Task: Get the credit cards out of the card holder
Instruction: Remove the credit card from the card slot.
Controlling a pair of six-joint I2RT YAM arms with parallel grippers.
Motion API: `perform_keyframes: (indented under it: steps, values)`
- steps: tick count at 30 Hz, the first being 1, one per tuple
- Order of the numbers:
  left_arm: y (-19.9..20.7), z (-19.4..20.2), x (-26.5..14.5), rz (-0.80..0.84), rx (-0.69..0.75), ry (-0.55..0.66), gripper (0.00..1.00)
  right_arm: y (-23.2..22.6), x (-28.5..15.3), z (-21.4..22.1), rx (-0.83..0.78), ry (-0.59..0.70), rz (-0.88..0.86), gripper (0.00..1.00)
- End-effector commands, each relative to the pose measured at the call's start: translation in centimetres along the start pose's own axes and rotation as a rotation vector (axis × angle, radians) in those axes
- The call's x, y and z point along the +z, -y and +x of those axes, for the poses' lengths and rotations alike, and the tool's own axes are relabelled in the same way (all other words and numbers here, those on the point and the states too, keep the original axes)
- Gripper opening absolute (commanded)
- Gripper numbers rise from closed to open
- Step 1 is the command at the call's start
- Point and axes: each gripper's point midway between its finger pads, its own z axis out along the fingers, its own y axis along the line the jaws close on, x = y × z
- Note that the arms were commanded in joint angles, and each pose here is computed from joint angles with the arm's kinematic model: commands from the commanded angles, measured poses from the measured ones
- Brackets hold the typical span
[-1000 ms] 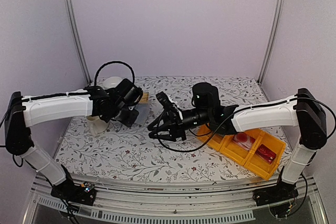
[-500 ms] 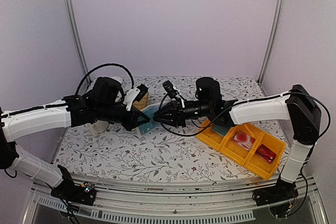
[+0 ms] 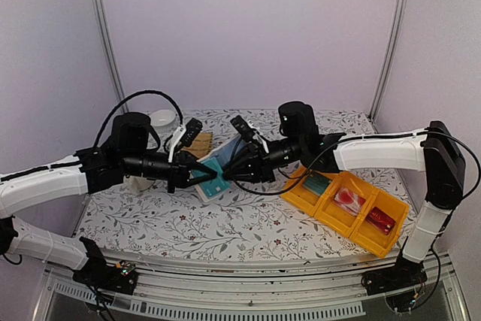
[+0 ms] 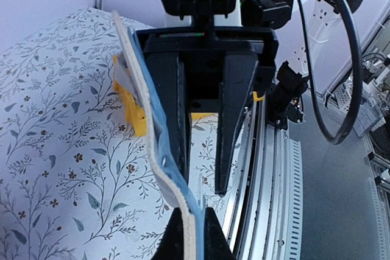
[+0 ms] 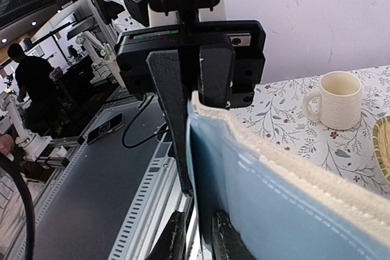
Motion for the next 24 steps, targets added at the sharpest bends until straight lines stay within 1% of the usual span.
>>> perform_keyframes:
  steps: [1, 3, 8, 9, 12, 17, 18, 19, 21, 22, 24]
  values:
    - [4.6, -3.1, -1.2, 0.183, 0.173, 0.134, 0.00, -1.6, -0.3, -1.0, -0.029, -0.017, -0.085, 0.13]
    - [4.5, -3.3, -1.2, 0.176, 0.174, 0.141, 0.00, -2.2, 0.1, -0.9, -0.029, -0.023, -0.116, 0.11]
    - [4.2, -3.2, -0.6, 0.175, 0.155, 0.141, 0.00, -2.3, 0.8, -0.8, -0.037, -0.025, -0.122, 0.12]
    - [4.1, -3.2, -0.5, 0.176, 0.152, 0.139, 0.00, -2.2, 0.9, -0.6, -0.035, -0.026, -0.123, 0.11]
    - [4.0, -3.1, -0.5, 0.170, 0.148, 0.137, 0.00, -2.2, 0.9, -0.7, -0.033, -0.024, -0.120, 0.03]
    - [3.4, -2.8, -0.6, 0.132, 0.135, 0.137, 0.00, -1.8, -0.1, -1.2, -0.054, 0.000, -0.060, 0.02]
    - [3.1, -2.7, -0.5, 0.119, 0.126, 0.136, 0.04, -1.3, -0.7, -1.1, -0.041, 0.011, -0.046, 0.02]
    - [2.8, -2.4, -0.4, 0.107, 0.119, 0.136, 0.15, -1.3, -1.0, -1.5, -0.045, 0.028, -0.039, 0.02]
    - [1.6, -1.7, 0.1, 0.065, 0.090, 0.134, 0.39, -0.2, -1.4, -0.4, 0.006, 0.024, 0.007, 0.02]
    - [0.9, -0.8, 0.6, 0.050, 0.071, 0.127, 0.43, 0.4, -1.3, 0.2, 0.022, 0.016, 0.030, 0.02]
    - [-0.5, 2.2, 1.8, 0.022, 0.024, 0.092, 0.45, 2.2, -1.0, 2.6, 0.067, -0.005, 0.074, 0.02]
